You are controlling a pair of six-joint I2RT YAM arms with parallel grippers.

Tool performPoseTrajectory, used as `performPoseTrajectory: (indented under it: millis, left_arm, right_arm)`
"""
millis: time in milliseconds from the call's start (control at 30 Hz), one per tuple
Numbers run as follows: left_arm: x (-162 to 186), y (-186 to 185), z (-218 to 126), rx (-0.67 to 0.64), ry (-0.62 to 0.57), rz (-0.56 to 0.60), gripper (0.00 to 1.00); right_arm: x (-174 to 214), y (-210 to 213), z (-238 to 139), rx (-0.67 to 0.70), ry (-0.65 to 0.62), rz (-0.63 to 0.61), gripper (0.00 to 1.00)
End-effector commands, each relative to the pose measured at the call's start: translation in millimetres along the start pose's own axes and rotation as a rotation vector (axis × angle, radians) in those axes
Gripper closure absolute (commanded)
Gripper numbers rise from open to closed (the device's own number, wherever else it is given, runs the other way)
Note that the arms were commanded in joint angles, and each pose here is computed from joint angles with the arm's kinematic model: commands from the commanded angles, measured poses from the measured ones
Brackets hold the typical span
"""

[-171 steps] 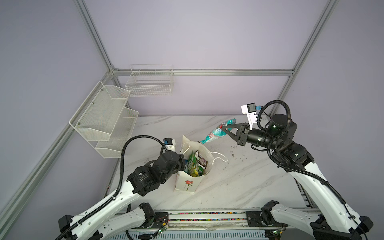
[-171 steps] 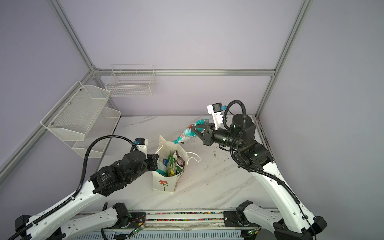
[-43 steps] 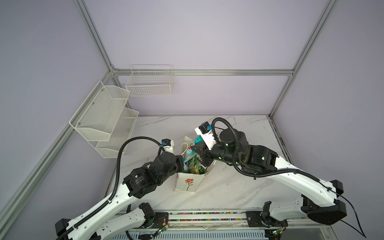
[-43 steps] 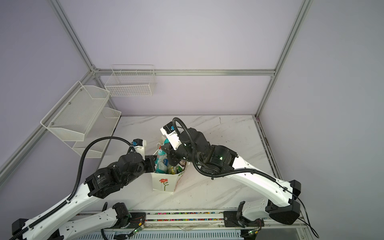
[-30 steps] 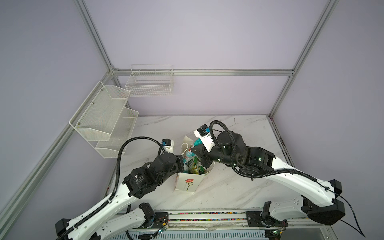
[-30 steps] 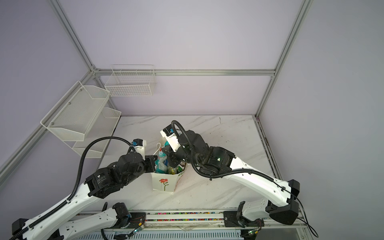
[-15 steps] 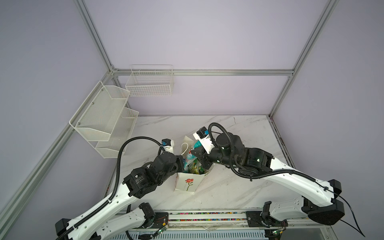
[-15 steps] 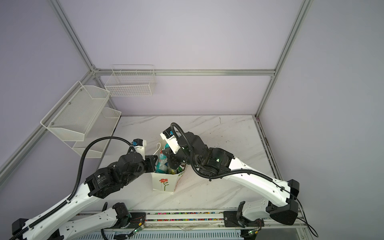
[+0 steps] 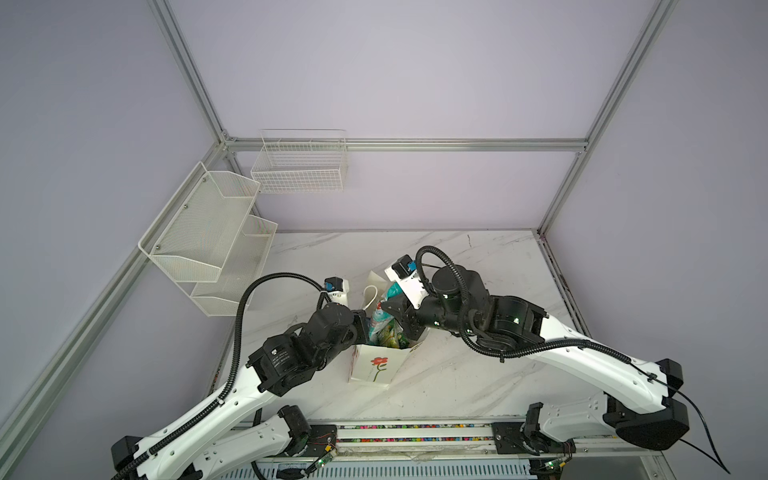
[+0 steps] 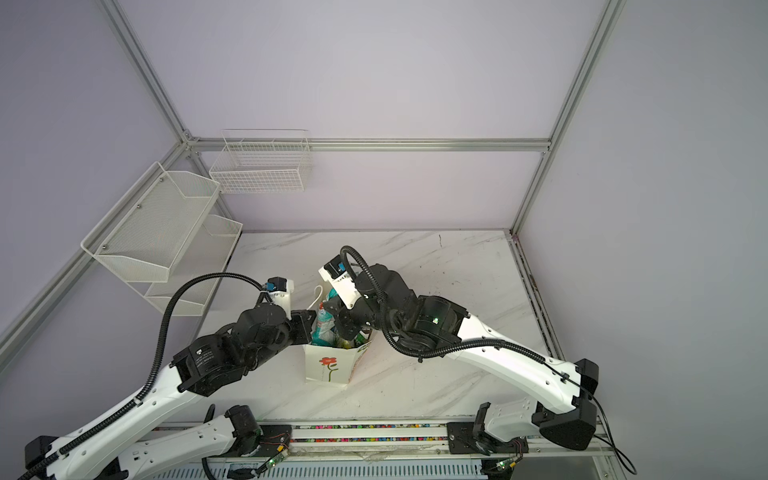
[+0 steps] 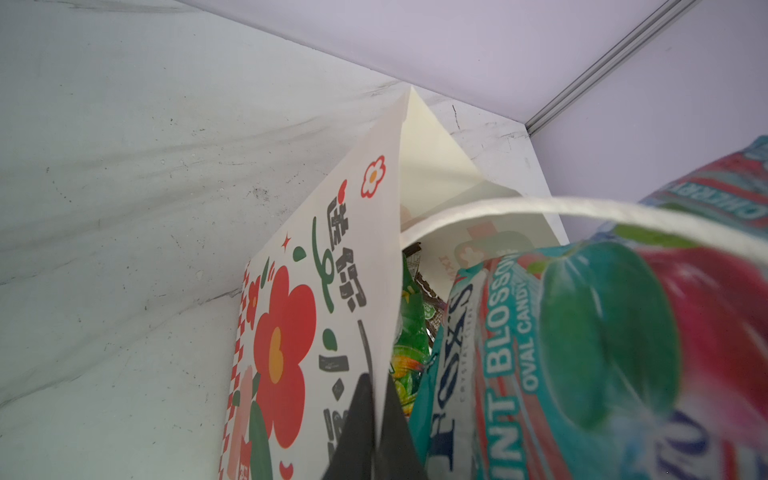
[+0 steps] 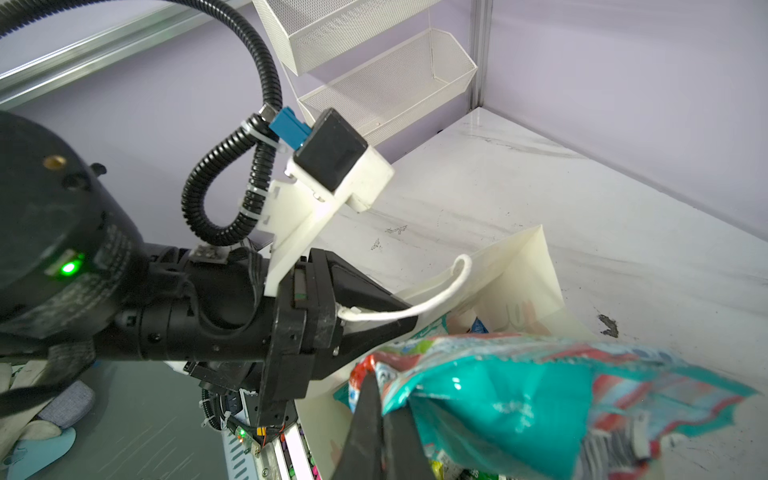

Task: Place the snacks into the paper bag
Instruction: 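Lower the teal Mint Blossom bag down into the paper bag with the right gripper, then push the teal bag deeper into the paper bag and open the right gripper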

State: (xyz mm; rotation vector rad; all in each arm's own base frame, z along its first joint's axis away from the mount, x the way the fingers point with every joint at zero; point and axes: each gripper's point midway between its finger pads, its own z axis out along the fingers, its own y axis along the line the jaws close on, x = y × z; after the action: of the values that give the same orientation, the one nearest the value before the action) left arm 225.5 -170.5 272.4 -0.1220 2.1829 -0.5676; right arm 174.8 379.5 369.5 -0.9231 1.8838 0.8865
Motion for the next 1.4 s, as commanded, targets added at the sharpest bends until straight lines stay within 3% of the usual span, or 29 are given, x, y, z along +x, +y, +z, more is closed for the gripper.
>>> performPoseTrajectory:
  millis: [0, 1367]
  left_arm:
    - [-15.7, -15.1, -8.3, 0.058, -0.037, -0.016, 1.00]
    - [-14.7, -12.5, -11.7, 0.064, -0.044, -0.024, 1.00]
  right_arm:
    - [-14.6, 9.0, -5.4, -0.036, -0.058, -0.027, 1.00]
    - [-8.8, 16.8, 0.4, -0.121, -0.110, -0.072, 1.00]
